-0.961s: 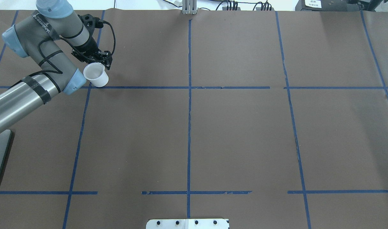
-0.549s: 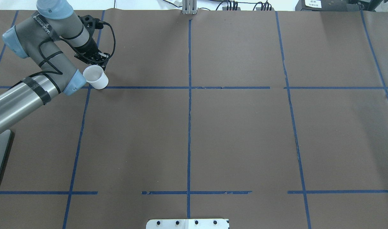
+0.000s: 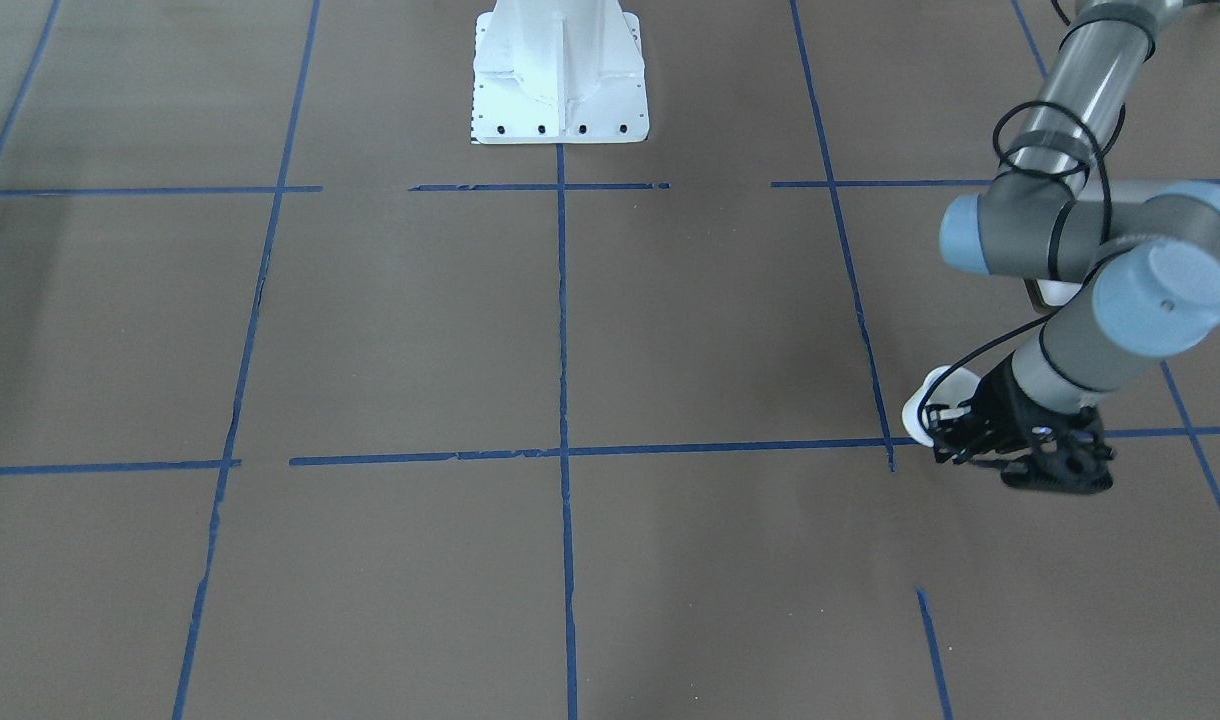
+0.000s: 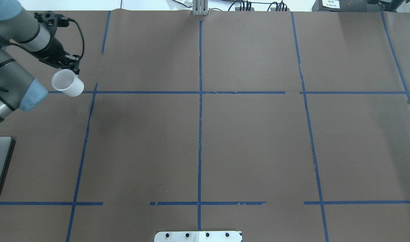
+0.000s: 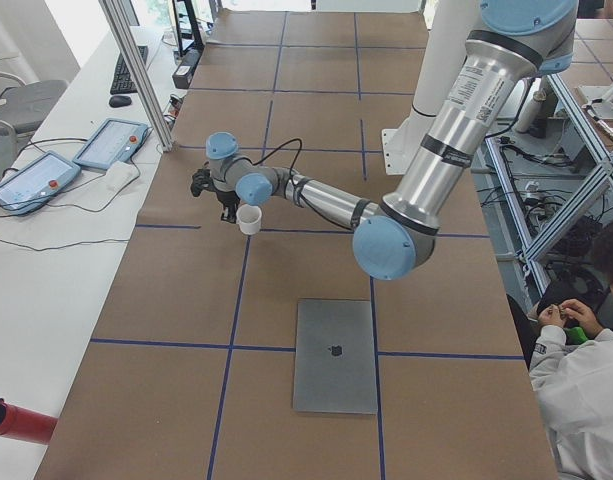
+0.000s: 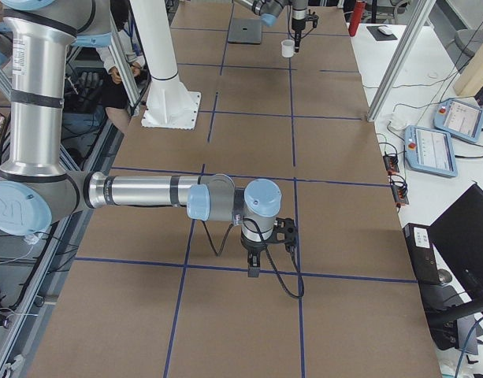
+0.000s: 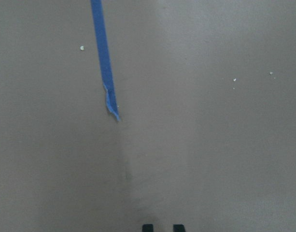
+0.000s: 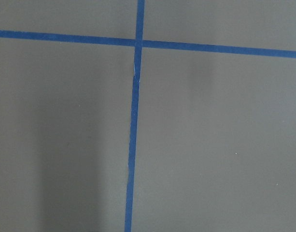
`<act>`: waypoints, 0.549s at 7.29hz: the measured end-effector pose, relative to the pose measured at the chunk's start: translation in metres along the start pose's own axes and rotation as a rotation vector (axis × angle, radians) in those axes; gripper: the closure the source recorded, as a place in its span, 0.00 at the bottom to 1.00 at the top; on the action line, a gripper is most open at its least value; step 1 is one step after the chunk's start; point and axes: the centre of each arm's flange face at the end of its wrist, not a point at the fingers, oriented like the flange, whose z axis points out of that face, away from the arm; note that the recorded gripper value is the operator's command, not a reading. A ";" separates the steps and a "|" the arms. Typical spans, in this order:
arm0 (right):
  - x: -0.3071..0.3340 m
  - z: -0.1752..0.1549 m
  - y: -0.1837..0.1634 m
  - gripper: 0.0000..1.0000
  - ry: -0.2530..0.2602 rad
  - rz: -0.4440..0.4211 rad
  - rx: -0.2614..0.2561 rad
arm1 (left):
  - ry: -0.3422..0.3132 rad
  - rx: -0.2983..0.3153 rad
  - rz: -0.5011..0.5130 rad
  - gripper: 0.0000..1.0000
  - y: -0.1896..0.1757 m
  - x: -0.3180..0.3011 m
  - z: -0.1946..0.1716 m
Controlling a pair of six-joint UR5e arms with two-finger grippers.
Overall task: Place cup on laptop
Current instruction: 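Lift the mug and carry it with the left gripper toward the laptop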
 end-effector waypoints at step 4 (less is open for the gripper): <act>0.000 0.000 0.000 0.00 0.000 -0.001 0.001 | -0.065 -0.085 -0.064 1.00 0.167 -0.182 -0.028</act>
